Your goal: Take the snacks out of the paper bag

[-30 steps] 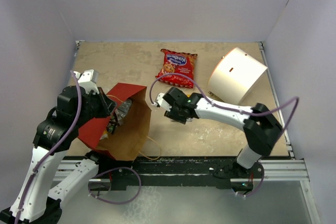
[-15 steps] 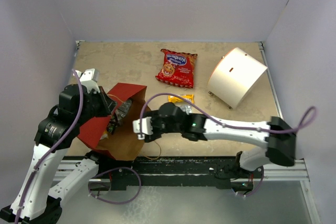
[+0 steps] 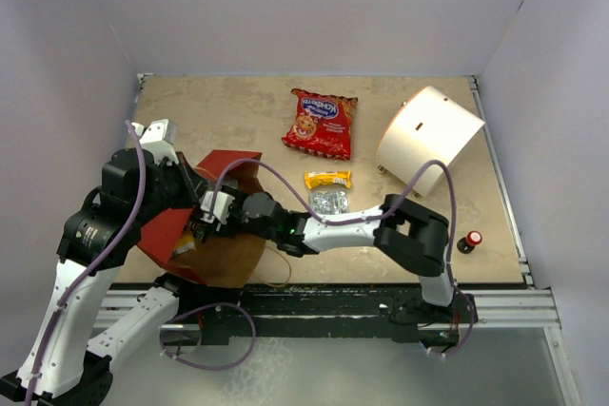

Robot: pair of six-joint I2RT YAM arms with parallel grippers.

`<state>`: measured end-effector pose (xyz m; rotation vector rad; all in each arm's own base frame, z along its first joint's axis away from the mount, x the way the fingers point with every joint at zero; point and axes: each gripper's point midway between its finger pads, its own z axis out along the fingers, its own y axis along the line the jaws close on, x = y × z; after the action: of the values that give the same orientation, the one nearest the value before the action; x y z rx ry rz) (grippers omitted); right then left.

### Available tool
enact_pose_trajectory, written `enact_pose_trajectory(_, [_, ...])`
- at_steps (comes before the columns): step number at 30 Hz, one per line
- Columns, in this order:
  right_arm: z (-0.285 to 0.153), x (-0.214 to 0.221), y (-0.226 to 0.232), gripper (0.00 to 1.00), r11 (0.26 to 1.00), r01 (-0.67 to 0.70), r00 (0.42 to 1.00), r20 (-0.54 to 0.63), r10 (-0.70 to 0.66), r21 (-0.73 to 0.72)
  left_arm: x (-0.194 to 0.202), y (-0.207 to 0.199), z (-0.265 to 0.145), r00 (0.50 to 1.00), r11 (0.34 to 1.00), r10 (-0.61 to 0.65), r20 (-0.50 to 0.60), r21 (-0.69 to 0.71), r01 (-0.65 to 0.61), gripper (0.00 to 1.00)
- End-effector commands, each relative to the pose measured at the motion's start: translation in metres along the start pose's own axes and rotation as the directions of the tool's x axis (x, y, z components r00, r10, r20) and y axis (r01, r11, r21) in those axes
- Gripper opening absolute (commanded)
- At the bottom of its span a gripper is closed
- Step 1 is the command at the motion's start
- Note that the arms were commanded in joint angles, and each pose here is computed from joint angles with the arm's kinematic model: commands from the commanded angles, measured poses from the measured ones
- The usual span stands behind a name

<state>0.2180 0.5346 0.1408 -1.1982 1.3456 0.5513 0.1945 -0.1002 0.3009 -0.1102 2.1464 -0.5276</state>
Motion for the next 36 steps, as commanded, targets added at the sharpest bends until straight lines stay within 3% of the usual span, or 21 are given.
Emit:
enact_pose_trajectory(1, [0.015, -0.038, -0.028, 0.65, 0.97, -0.159, 0.98, 0.146, 0.133, 0.184, -0.023, -0.011, -0.005, 0.999, 1.0, 0.001, 0.052, 0.02, -0.002, 0.0])
enact_pose_trajectory(8, [0.029, -0.022, -0.029, 0.66, 0.944, -0.194, 0.975, 0.154, 0.157, 0.267, -0.033, -0.017, 0.0, 0.999, 0.999, 0.01, 0.052, 0.03, -0.011, 0.0])
enact_pose_trajectory(16, [0.024, 0.0, -0.011, 0.63, 0.987, 0.042, 0.992, 0.107, -0.06, 0.157, -0.038, -0.017, -0.009, 0.997, 0.999, 0.04, 0.073, 0.027, -0.042, 0.0])
enact_pose_trajectory(19, [0.026, 0.009, -0.011, 0.64, 0.986, 0.052, 0.993, 0.093, -0.067, 0.16, -0.038, -0.017, -0.011, 0.996, 0.999, 0.037, 0.078, 0.029, -0.039, 0.0])
enact_pose_trajectory(28, [0.044, 0.014, -0.016, 0.68, 0.966, -0.12, 0.99, 0.105, 0.098, 0.229, -0.04, -0.021, -0.015, 0.996, 0.998, 0.041, 0.083, 0.05, -0.045, 0.0])
enact_pose_trajectory(36, [0.066, 0.048, -0.021, 0.73, 0.921, -0.208, 0.975, -0.01, 0.223, 0.328, -0.038, -0.025, -0.014, 0.997, 0.997, 0.037, 0.072, 0.07, -0.042, 0.0])
